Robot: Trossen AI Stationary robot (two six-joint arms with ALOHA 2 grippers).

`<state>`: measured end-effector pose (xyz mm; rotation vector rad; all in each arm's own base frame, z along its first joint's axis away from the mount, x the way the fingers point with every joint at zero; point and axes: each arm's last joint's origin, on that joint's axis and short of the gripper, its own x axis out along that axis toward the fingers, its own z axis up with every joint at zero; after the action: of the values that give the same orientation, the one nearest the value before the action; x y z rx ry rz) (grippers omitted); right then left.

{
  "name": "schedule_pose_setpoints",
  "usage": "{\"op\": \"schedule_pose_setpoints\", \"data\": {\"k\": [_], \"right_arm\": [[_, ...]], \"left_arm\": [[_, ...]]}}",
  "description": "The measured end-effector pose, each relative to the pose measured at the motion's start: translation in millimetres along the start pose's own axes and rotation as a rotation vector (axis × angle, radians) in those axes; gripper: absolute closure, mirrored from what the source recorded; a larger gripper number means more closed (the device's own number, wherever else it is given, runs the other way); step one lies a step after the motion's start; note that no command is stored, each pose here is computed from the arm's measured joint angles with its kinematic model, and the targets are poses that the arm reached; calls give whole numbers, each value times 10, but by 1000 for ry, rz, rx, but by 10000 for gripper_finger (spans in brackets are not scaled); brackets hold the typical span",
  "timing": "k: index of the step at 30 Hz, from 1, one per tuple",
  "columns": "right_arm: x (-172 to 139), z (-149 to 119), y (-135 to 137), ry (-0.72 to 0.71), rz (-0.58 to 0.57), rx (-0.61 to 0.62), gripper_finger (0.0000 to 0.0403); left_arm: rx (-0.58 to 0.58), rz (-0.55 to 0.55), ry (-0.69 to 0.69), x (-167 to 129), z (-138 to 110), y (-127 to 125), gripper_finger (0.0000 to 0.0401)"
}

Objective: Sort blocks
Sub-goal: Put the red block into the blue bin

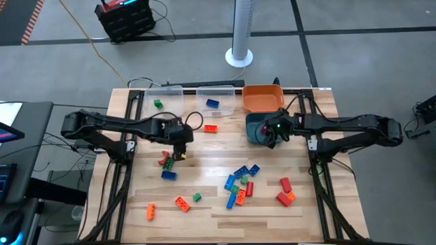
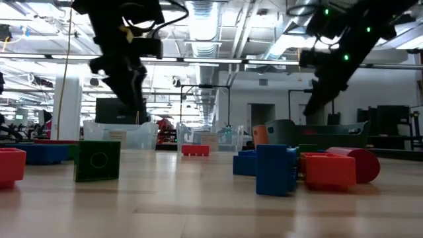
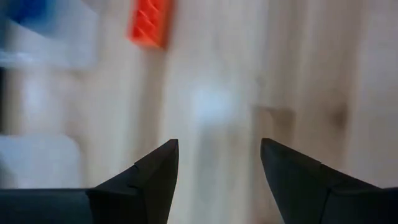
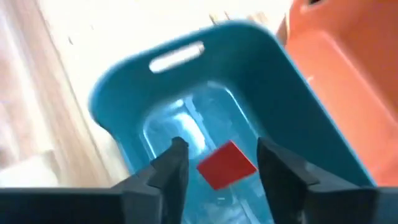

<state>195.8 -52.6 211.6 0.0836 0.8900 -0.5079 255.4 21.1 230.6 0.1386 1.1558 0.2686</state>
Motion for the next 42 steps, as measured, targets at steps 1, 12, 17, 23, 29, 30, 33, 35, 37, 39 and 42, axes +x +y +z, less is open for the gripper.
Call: {"op": "schedule_pose_setpoints", "data": {"k": [1, 12, 17, 23, 29, 30, 33, 35, 37, 39, 42], "right_arm": [[-28, 35, 32, -17, 13, -7, 193], [-294, 120, 561, -252, -7, -78, 185], [-334, 124, 634, -287, 14, -117, 185], [-329, 123, 623, -283, 4, -122, 184], [-331, 122, 628, -284, 4, -136, 184], [-331, 122, 628, -284, 4, -136, 184], [-331, 124, 627, -285, 4, -134, 184], [-333, 129, 628, -291, 6, -131, 184], [-336, 140, 631, -301, 9, -126, 184], [-339, 148, 633, -309, 12, -121, 184], [-339, 149, 634, -310, 12, -119, 184]], "left_arm": [[-16, -28, 15, 0, -15, -9, 180], [-318, -23, 261, -63, -253, -126, 180], [-464, 31, 422, -97, -412, -126, 180], [-552, -4, 486, 107, -623, -207, 180], [-588, -12, 465, 209, -694, -237, 180], [-587, -15, 458, 218, -697, -240, 180], [-567, -12, 449, 236, -712, -237, 180], [-533, 28, 449, 237, -725, -208, 180], [-501, 79, 448, 244, -740, -160, 180], [-464, 130, 444, 248, -743, -109, 180], [-435, 134, 432, 225, -682, -54, 180]]}}
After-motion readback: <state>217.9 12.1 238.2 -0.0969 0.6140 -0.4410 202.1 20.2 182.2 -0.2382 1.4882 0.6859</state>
